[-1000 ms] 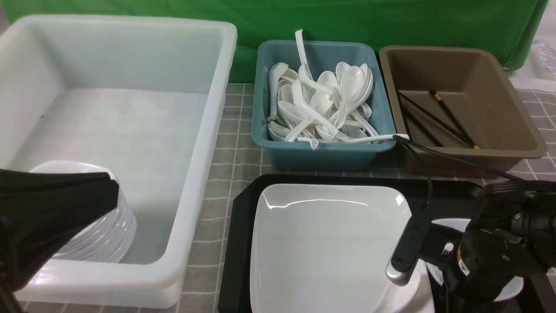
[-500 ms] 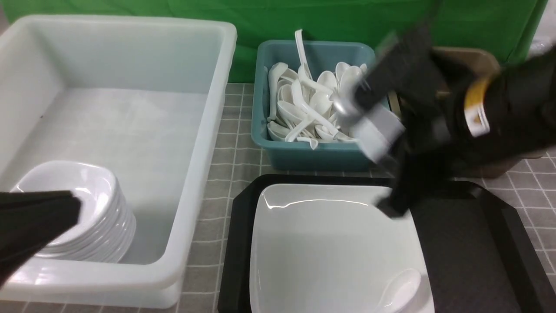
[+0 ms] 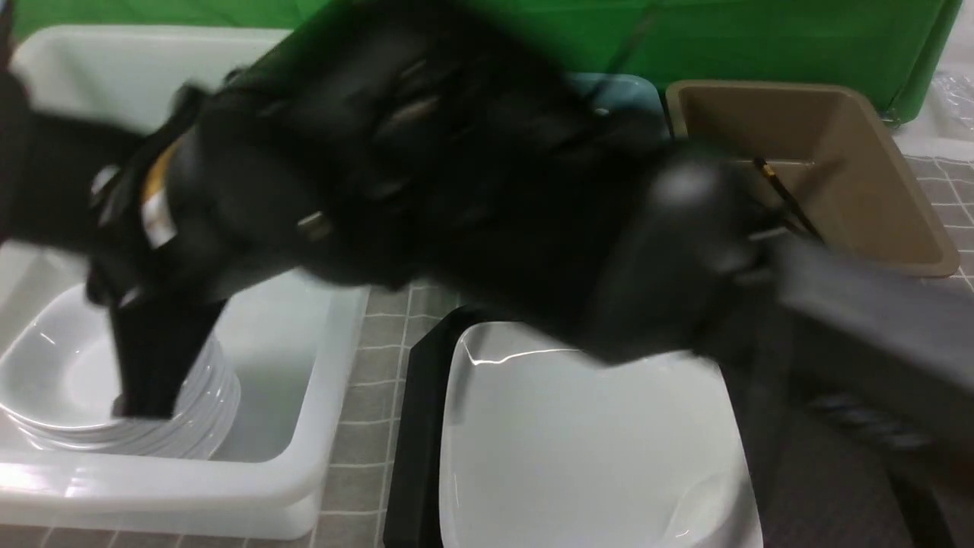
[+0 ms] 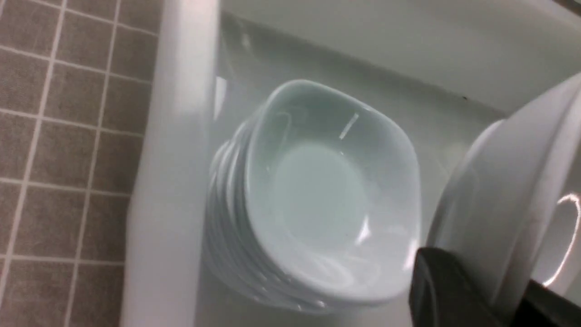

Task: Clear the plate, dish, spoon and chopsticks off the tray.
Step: Use the right arm to put the small plate into the large storage box on the left, then use the left arm to grab a soup spoon from the plate

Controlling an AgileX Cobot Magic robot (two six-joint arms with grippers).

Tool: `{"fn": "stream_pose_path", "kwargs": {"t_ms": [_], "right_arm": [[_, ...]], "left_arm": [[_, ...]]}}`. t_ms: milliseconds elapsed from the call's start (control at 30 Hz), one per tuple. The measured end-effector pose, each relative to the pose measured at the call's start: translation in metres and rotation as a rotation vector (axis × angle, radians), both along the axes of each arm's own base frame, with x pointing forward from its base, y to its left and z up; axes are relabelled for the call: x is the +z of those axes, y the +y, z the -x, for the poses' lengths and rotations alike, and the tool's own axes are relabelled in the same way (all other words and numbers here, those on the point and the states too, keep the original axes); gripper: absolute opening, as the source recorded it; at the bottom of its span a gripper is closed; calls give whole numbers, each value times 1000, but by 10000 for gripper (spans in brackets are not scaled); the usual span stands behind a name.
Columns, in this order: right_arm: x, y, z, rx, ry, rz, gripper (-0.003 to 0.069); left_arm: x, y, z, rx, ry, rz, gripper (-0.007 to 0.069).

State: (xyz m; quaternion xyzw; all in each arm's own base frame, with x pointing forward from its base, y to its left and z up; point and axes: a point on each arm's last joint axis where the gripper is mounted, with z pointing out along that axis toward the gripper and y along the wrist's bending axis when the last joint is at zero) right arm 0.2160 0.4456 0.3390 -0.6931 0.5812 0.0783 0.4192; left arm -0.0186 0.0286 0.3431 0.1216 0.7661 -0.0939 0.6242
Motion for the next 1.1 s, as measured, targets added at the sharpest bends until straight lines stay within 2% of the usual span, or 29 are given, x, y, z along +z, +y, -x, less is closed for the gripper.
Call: {"fn": "stream_pose_path", "kwargs": {"t_ms": [67, 233, 300, 367, 433, 500, 567, 600, 700, 800, 967, 1000, 1100], "right_arm": [[-18, 16, -4, 15, 0, 15, 58], [-42, 30, -6, 35, -8, 56, 71], [-53, 30, -5, 34, -1, 116, 155], [-58, 27, -4, 31, 24, 175, 289], [-58, 25, -3, 27, 35, 199, 371], [-53, 19, -1, 15, 52, 230, 493], [-41, 10, 3, -6, 80, 254, 566], [-33, 4, 5, -15, 90, 269, 575], [-4, -20, 13, -68, 131, 318, 549], [36, -49, 16, -212, 147, 254, 412], [74, -110, 12, -463, 233, 129, 165], [78, -131, 15, -515, 256, 121, 134], [75, -180, 27, -614, 305, 133, 106]], "left_arm": [[-1, 2, 3, 5, -3, 3, 9], [-2, 2, 4, 6, 5, 6, 9], [-2, 2, 4, 6, 5, 3, 9], [-2, 2, 4, 5, 5, 3, 9], [-2, 2, 4, 4, 6, 3, 9], [-2, 2, 4, 3, 5, 3, 9], [-2, 2, 3, 6, 5, -2, 9], [-2, 1, 3, -4, 7, -6, 9], [-1, -3, -3, -20, 34, -29, 9], [1, -14, -19, -47, 96, -60, 9], [2, -42, -51, -149, 218, -113, 9], [1, -50, -59, -186, 248, -130, 9], [-2, -67, -76, -283, 314, -167, 9]]}}
